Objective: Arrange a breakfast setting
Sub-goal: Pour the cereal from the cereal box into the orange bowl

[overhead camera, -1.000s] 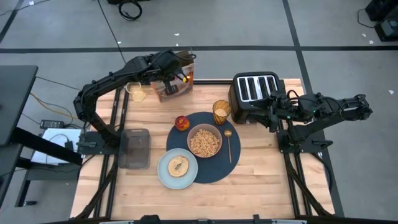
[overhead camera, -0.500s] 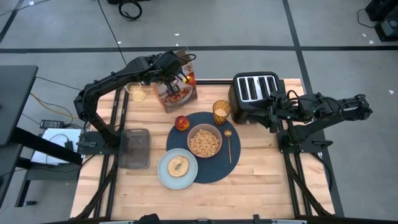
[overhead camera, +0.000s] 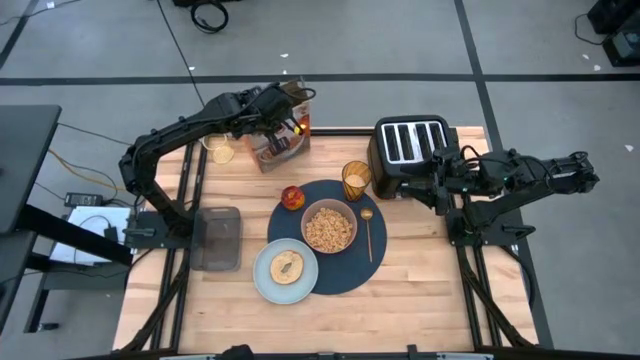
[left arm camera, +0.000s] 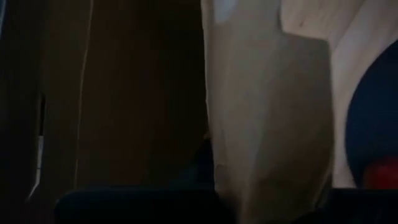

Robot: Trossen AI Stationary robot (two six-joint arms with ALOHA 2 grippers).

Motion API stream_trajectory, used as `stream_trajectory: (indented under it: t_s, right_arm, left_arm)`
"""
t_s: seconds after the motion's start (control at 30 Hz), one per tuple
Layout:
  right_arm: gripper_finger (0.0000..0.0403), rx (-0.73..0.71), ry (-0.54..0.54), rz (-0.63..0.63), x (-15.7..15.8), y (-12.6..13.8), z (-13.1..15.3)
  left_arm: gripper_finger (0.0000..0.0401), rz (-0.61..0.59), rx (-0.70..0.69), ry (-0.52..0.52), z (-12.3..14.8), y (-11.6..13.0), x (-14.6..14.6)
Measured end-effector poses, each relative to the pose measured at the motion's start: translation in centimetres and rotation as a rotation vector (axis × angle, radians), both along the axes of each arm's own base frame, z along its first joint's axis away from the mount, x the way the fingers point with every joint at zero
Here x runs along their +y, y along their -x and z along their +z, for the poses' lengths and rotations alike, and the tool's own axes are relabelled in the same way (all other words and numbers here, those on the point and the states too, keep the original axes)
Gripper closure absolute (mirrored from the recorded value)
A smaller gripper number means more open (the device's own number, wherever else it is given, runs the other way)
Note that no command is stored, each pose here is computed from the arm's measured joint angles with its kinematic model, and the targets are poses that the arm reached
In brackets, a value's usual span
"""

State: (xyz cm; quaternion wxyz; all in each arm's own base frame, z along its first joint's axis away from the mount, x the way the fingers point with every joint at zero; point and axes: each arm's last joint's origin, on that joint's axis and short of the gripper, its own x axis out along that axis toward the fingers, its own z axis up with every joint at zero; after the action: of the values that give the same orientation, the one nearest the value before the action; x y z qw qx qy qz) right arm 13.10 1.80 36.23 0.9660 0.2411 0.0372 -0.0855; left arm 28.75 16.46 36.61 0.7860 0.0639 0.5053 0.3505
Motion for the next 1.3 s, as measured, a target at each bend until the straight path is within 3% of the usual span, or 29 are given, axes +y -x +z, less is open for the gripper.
stream_trajectory:
  t_s: [0.17,0.37,0.47,0.6,0.77,0.93,1.3]
  right_arm:
    - [0.0039,0.002,-0.006,0.042,0.1,0.0,0.0]
    - [0.0039,0.002,-0.005,0.044,0.1,0.0,0.0]
    - [0.0039,0.002,-0.005,0.045,0.1,0.0,0.0]
    - [0.0039,0.002,-0.004,0.047,0.1,0.0,0.0]
    - [0.0039,0.002,-0.003,0.048,0.1,0.0,0.0]
    - [0.0039,0.001,-0.006,0.047,0.1,0.0,0.0]
    - [0.0039,-0.002,-0.032,0.056,0.2,0.0,0.0]
  left_arm:
    - [0.0369,0.029,-0.028,0.015,0.0,0.0,0.0]
    - [0.0310,-0.001,-0.038,0.029,0.0,-0.3,-0.6]
    - [0.0299,-0.037,-0.019,0.031,0.0,-0.5,-0.9]
    - [0.0321,-0.097,0.024,0.034,-0.1,-0.6,-1.5]
    - [0.0390,-0.128,0.056,0.011,-0.1,-0.8,-1.9]
    - [0.0396,-0.153,0.136,-0.038,-0.1,-0.5,-1.8]
    - [0.0399,-0.096,0.153,-0.064,-0.7,-0.9,-1.1]
